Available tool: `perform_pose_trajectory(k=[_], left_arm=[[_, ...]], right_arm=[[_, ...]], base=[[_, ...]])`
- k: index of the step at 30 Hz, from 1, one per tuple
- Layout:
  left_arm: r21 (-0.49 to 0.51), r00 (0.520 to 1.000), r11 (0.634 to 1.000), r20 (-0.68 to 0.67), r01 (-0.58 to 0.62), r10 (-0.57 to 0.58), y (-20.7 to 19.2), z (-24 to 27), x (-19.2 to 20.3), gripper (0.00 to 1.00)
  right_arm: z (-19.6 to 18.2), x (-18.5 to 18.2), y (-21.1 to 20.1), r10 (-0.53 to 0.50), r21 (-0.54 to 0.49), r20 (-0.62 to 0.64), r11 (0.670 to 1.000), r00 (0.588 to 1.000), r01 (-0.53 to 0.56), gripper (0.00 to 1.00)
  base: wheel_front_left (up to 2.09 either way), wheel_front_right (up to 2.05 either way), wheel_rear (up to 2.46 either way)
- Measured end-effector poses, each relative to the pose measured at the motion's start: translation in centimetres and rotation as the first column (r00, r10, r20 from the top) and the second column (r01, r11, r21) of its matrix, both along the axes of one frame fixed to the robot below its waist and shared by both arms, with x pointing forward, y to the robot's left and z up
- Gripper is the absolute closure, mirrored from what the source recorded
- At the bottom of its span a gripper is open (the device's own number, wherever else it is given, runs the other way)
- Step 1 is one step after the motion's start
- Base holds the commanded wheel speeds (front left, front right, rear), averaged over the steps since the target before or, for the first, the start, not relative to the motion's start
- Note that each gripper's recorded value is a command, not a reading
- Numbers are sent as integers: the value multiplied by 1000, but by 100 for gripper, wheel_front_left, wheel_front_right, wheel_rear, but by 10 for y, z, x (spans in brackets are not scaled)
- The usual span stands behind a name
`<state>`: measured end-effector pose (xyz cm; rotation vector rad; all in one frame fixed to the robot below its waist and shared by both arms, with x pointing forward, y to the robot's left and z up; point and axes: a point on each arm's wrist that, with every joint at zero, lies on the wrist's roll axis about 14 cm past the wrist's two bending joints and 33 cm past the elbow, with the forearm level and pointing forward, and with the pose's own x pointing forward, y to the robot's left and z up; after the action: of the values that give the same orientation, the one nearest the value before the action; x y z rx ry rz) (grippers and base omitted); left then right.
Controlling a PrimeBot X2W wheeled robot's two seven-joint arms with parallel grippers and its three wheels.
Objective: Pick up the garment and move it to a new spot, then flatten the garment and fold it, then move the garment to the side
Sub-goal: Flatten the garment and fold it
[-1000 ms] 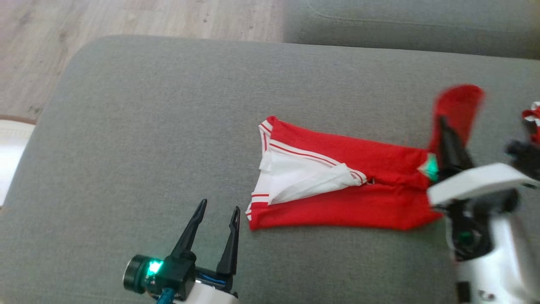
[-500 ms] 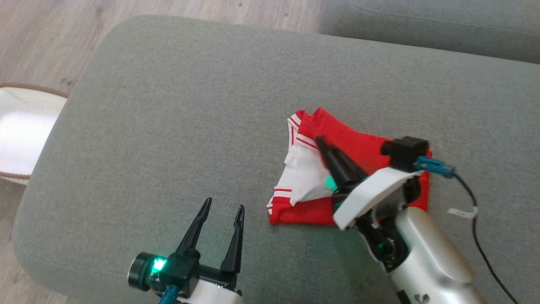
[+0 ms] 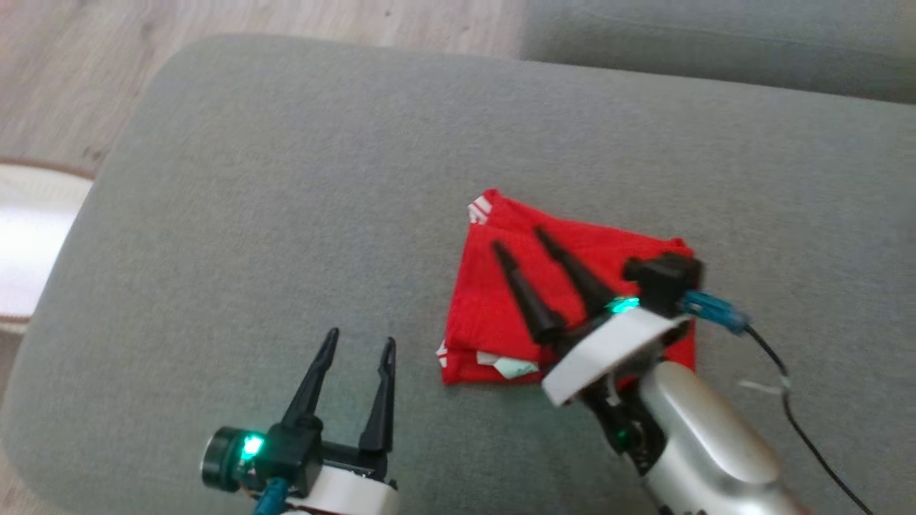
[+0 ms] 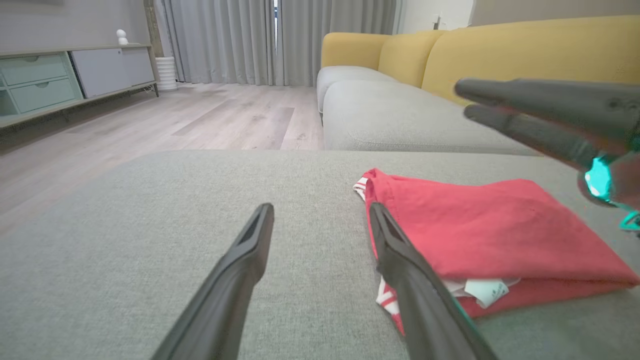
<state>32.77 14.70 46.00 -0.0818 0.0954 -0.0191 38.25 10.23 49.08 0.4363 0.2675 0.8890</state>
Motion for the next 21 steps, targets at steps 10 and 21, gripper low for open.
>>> perform_pose_trajectory(k=[10, 21], left_arm=[[-23, 993, 999, 102, -48, 50, 6, 30, -4, 0], [-27, 987, 999, 154, -41, 44, -4, 44, -25, 0]], right_arm=[[4, 4, -155, -378, -151, 317, 886, 870, 439, 0], [6, -52, -251, -616, -151, 350, 707, 706, 691, 0]], base=[[0, 0, 0], [0, 0, 0]])
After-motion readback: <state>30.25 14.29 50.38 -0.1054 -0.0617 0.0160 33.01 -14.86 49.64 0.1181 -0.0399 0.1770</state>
